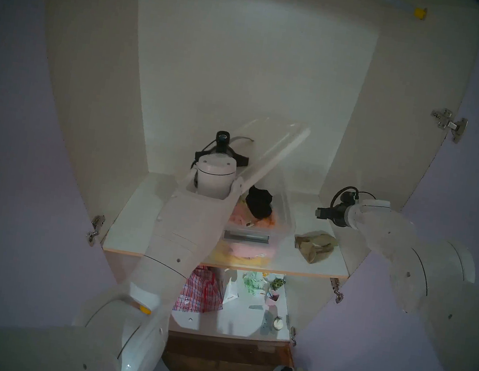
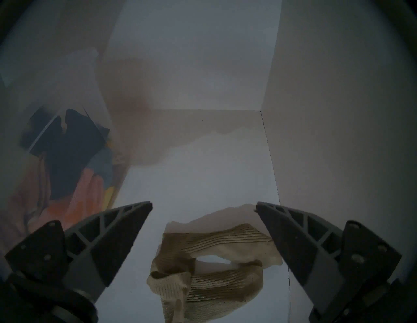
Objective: Take socks out of the storage bin, place them on top of the cabinet, and put the lid back on the bin
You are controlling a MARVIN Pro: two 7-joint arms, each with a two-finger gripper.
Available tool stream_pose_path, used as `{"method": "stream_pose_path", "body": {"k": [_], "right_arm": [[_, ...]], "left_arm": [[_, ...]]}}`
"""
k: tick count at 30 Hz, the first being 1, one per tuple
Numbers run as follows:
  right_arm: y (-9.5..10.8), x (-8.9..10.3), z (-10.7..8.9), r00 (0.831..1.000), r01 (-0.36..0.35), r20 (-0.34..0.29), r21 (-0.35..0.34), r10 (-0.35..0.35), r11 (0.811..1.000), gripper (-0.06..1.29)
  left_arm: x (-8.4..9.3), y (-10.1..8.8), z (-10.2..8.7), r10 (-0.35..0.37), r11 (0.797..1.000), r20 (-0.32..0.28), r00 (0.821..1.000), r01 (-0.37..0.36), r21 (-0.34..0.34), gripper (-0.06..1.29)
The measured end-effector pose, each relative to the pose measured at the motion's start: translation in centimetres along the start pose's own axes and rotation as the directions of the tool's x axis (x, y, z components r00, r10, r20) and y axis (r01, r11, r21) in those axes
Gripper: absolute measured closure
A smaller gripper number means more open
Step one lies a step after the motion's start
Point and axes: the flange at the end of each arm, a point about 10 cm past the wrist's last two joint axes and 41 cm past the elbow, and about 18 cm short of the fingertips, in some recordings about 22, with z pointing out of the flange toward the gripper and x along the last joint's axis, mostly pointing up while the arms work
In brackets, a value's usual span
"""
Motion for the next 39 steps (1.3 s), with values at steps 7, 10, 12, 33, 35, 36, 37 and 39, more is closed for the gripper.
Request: {"method": "stream_pose_path", "body": {"k": [7, 10, 12, 33, 35, 36, 37, 39], "right_arm": [[0.0, 0.0, 0.0, 1.0, 0.0, 0.0, 0.0, 0.0, 1.0, -0.02], [0.0, 0.0, 0.0, 1.0, 0.0, 0.0, 0.0, 0.0, 1.0, -0.02], [0.0, 0.0, 0.0, 1.0, 0.0, -0.001, 0.0, 0.0, 1.0, -0.02], [0.0, 0.0, 0.0, 1.0, -0.001, -0.001, 0.001, 0.001, 1.0, -0.02], [0.0, 0.0, 0.0, 1.0, -0.001, -0.001, 0.001, 0.001, 1.0, -0.02], [0.0, 0.0, 0.0, 1.0, -0.001, -0.001, 0.001, 0.001, 1.0, -0.02], [0.0, 0.0, 0.0, 1.0, -0.001, -0.001, 0.001, 0.001, 1.0, -0.02], [0.0, 0.0, 0.0, 1.0, -0.001, -0.001, 0.001, 0.001, 1.0, -0.02]], "left_arm": [[1.1, 4.0, -1.8, -0.061, 0.996, 0.026, 0.998, 0.059, 0.061, 1.25], [1.4, 5.2, -2.7, -0.083, 0.987, 0.047, 0.995, 0.076, 0.144, 1.25], [1.3, 5.7, -3.1, -0.082, 0.978, 0.061, 0.995, 0.068, 0.198, 1.25], [-7.8, 8.7, -2.3, 0.219, 0.882, 0.311, 0.925, -0.324, 0.341, 1.25], [-9.3, 9.1, -2.0, 0.248, 0.871, 0.348, 0.904, -0.365, 0.328, 1.25], [-9.7, 9.2, -1.7, 0.26, 0.865, 0.359, 0.896, -0.382, 0.327, 1.25], [-9.6, 9.2, -1.4, 0.269, 0.858, 0.361, 0.893, -0.393, 0.331, 1.25], [-8.9, 9.1, -1.0, 0.27, 0.855, 0.352, 0.896, -0.392, 0.34, 1.25]]}}
